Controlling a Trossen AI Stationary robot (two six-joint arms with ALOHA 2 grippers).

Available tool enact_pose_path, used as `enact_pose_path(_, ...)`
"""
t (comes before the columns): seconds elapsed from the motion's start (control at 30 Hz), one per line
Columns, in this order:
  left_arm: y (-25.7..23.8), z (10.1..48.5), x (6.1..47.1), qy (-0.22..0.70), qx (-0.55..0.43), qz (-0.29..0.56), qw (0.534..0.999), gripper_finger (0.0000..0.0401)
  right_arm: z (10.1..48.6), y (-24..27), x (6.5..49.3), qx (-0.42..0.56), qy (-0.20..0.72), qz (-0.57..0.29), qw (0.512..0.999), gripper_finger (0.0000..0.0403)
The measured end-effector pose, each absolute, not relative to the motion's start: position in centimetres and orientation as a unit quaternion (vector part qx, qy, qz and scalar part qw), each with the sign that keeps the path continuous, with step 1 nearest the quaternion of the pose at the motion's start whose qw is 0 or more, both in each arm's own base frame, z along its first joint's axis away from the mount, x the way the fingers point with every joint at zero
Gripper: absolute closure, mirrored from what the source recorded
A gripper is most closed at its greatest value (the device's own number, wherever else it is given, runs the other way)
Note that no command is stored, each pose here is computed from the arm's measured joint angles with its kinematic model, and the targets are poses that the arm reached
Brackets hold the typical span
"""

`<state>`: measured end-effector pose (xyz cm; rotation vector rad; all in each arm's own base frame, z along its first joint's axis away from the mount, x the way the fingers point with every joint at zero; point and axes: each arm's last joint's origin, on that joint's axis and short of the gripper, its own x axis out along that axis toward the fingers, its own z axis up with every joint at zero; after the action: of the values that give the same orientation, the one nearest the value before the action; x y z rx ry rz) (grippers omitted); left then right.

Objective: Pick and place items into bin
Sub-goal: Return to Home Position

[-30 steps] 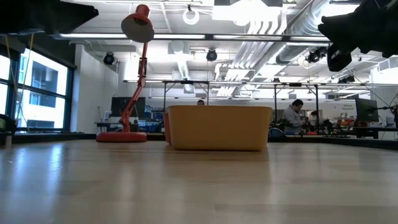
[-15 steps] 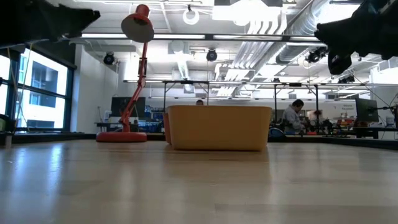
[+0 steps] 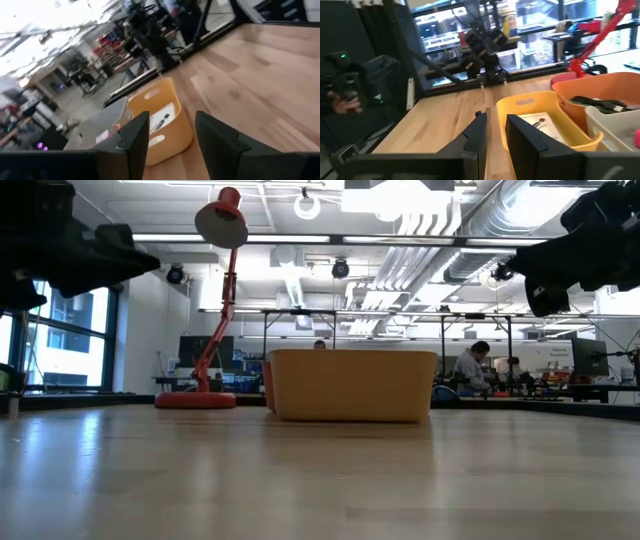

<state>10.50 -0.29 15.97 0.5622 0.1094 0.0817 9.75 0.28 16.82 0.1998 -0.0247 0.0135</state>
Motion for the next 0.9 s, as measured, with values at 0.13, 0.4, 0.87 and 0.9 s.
enact_pose_path(0.13, -0.3, 16.0, 10.5, 0.054, 0.298, 0.032, 0.952, 0.0251, 16.7, 0.3, 9.8, 0.096, -0.005, 0.011, 0.995, 0.034)
enact_pose_path(0.4, -0.3, 16.9, 10.3, 0.011, 0.336, 0.051, 0.94, 0.0251, 16.7, 0.3, 9.9, 0.101, -0.003, 0.01, 0.995, 0.034)
enact_pose_path(0.87, -0.2, 17.1, 9.7, -0.003, 0.332, 0.061, 0.941, 0.0251, 16.9, 0.2, 9.7, 0.067, -0.02, -0.012, 0.997, 0.0343)
enact_pose_path(0.9, -0.2, 17.0, 9.7, -0.001, 0.329, 0.06, 0.943, 0.0251, 16.9, 0.2, 9.8, 0.071, -0.016, -0.012, 0.997, 0.0343)
